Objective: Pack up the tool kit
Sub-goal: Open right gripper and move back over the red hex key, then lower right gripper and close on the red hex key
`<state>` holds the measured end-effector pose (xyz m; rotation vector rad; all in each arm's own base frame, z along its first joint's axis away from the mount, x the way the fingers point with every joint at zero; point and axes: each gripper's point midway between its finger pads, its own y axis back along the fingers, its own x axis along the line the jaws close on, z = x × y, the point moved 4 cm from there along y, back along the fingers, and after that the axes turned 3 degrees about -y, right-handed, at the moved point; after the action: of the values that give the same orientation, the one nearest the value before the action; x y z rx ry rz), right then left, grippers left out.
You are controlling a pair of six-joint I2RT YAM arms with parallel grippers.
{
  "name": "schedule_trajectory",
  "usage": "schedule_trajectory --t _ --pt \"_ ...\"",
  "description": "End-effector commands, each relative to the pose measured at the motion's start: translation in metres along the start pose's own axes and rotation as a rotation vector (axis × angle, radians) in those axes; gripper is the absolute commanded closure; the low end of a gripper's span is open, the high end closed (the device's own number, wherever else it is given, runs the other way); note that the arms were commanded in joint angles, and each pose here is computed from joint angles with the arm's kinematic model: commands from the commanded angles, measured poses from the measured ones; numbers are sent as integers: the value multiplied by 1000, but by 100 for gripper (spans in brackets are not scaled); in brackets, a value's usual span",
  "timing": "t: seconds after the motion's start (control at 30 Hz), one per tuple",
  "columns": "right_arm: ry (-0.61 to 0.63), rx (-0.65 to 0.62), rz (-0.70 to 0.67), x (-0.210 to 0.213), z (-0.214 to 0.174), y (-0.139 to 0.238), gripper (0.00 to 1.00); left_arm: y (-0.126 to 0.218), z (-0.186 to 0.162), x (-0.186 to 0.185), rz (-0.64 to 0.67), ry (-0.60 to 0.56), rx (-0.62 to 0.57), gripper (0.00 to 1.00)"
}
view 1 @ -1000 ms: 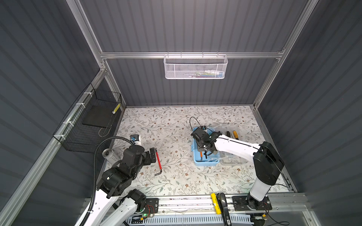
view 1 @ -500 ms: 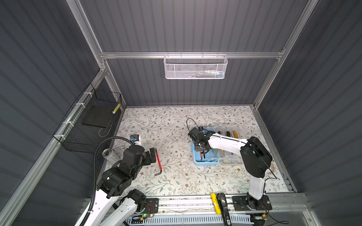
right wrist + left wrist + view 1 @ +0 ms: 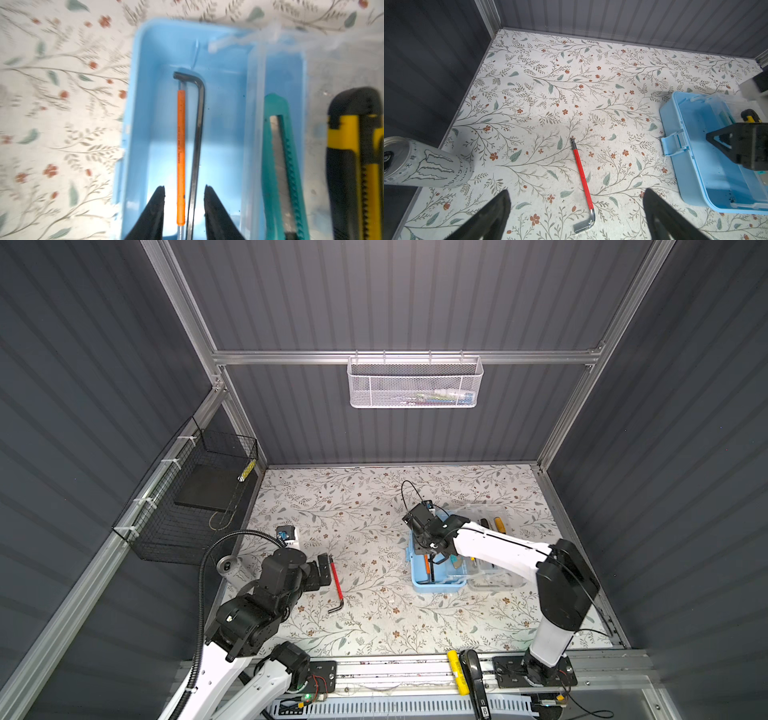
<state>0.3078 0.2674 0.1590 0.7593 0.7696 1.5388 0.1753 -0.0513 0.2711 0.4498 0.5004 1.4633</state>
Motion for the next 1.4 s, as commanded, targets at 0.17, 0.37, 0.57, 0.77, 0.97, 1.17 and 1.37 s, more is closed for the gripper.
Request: schedule_trajectory --t 0.17,0.37,0.57,0.77,0.97,1.17,1.37 --pt "223 10 284 113 -18 20 63 8 1 7 17 10 -41 0" --pt "327 76 443 192 -52 -3 64 7 1 8 21 6 -41 1" --pt "410 149 497 235 -76 -21 62 8 2 8 24 7 -45 1" --pt "445 189 498 250 -96 -34 62 13 3 11 24 19 -66 1" --pt "471 225 487 255 -112 -45 61 15 3 13 24 27 -82 1" --pt "504 248 446 259 -121 -56 61 16 3 13 22 27 -83 0" --pt "522 273 368 254 -126 -70 62 20 3 16 23 36 -102 1"
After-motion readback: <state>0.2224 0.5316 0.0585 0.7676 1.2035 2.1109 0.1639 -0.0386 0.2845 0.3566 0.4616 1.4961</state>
